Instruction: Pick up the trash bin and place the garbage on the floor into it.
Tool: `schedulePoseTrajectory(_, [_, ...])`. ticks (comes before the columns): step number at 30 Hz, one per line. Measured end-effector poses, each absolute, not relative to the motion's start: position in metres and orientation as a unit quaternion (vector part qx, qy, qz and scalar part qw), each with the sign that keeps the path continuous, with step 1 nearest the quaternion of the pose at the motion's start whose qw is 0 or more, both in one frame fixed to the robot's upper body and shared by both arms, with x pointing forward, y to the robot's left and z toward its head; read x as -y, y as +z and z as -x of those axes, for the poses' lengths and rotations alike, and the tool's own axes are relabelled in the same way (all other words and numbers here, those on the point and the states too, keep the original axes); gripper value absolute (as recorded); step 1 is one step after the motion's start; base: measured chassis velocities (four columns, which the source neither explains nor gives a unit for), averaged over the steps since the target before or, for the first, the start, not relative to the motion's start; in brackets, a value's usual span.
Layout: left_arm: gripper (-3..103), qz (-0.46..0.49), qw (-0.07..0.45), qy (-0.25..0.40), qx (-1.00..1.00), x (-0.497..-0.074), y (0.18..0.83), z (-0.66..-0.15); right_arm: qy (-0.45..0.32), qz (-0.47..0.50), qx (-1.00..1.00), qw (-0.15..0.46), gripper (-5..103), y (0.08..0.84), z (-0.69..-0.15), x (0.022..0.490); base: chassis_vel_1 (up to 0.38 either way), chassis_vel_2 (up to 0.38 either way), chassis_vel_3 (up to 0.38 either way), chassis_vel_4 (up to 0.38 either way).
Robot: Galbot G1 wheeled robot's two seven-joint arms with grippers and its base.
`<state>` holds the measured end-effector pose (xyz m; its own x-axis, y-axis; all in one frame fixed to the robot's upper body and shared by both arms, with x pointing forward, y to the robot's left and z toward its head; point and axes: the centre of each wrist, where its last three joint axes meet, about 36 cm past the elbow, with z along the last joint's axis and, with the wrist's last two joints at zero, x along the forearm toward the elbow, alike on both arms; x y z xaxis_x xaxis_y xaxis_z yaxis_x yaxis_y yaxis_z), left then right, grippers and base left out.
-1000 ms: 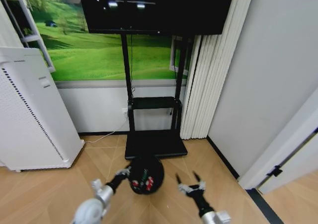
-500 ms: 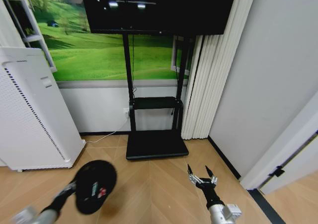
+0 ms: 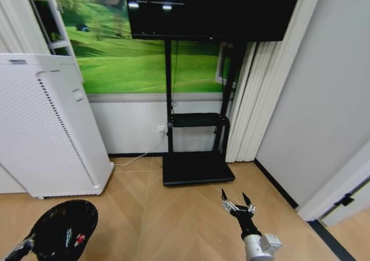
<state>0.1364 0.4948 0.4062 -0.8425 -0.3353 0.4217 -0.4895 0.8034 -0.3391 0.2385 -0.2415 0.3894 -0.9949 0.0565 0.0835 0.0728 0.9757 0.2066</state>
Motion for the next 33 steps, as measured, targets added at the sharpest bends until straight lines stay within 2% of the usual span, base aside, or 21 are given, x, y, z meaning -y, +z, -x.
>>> schedulePoseTrajectory(5, [7,-0.239,0.211,0.196,0.928,-0.491,0.404,-0.120,-0.107,0.034,0.993,0.044,100,0.381,-0.243,0.240,0.032,-0.005,0.004,-0.023])
schedulePoseTrajectory(10, [7,-0.253,0.227,0.173,0.924,-0.499,0.404,-0.102,-0.110,0.032,0.992,0.051,100,0.372,-0.249,0.237,-0.075,-0.046,0.064,0.057])
schedulePoseTrajectory(25, [7,-0.217,0.228,0.190,0.930,-0.504,0.367,-0.101,-0.110,0.028,0.992,0.053,100,0.359,-0.256,0.238,0.093,0.091,-0.100,-0.090])
schedulePoseTrajectory(29, [7,-0.195,0.228,0.193,0.934,-0.501,0.358,-0.094,-0.111,0.024,0.992,0.051,100,0.358,-0.257,0.237,0.142,0.129,-0.144,-0.152])
schedulePoseTrajectory(30, [7,-0.171,0.219,0.196,0.940,-0.501,0.351,-0.089,-0.111,0.021,0.992,0.052,100,0.356,-0.257,0.236,0.133,0.090,-0.102,-0.120])
schedulePoseTrajectory(31, [7,-0.101,0.204,0.190,0.955,-0.505,0.330,-0.074,-0.107,0.010,0.993,0.053,100,0.352,-0.255,0.232,0.000,0.000,0.000,0.000])
schedulePoseTrajectory(33, [7,-0.088,0.204,0.183,0.958,-0.506,0.327,-0.069,-0.107,0.007,0.993,0.053,100,0.352,-0.255,0.231,0.000,0.000,0.000,0.000])
